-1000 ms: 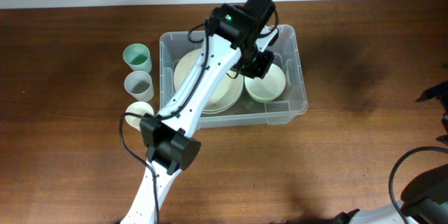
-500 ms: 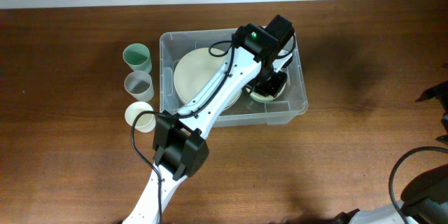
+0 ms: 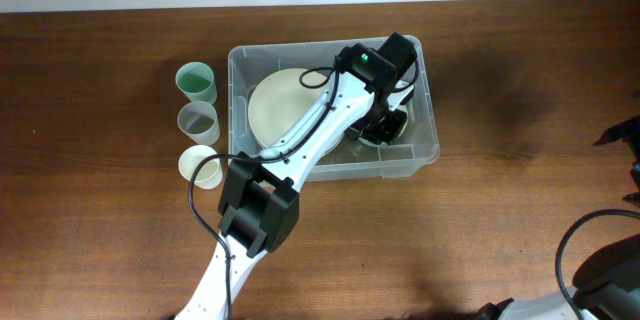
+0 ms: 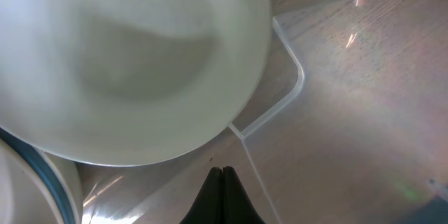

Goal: Pack container
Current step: 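Lower the white bowl onto the yellow bowl and release it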

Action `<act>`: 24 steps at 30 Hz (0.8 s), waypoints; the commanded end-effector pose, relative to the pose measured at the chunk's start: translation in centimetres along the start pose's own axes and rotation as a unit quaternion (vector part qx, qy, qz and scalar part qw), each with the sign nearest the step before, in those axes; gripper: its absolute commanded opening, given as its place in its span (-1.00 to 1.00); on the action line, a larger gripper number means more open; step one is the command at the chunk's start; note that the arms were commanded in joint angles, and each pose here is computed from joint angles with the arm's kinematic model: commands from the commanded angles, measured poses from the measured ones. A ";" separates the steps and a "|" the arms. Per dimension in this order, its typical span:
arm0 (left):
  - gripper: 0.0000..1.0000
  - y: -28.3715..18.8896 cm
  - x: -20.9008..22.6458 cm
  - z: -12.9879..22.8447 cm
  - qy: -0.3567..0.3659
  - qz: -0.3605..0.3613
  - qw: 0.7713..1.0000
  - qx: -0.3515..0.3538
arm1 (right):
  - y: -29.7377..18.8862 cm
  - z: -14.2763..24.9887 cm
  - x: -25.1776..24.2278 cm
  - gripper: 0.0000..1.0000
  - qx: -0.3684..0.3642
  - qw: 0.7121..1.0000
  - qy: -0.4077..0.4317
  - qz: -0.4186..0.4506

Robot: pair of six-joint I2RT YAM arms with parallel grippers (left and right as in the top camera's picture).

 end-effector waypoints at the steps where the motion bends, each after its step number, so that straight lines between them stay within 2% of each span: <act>1: -0.99 0.7 0.2 0.1 -0.004 0.006 1.000 0.005 | 0.0 0.0 -0.2 0.98 0.000 1.000 0.005 0.003; 11: -0.99 1.2 0.3 0.0 -0.004 0.006 1.000 0.004 | 0.0 0.0 -0.2 0.98 0.000 1.000 0.005 0.003; 18: -0.99 3.7 0.8 0.4 -0.009 0.009 0.999 0.029 | 0.0 0.0 -0.2 0.97 0.000 1.000 0.005 0.003; 24: -0.99 4.0 0.9 0.1 -0.008 0.009 1.000 0.025 | 0.0 0.0 -0.2 0.97 0.000 1.000 0.005 0.003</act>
Point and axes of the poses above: each gripper's point midway between its finger pads, its own y axis out along the fingers, its own x axis along the line the jaws close on, z = x × y, the point moved 4 cm from there along -y, back along the fingers, and after that the axes turned 15 degrees about y, right-handed, at the moved point
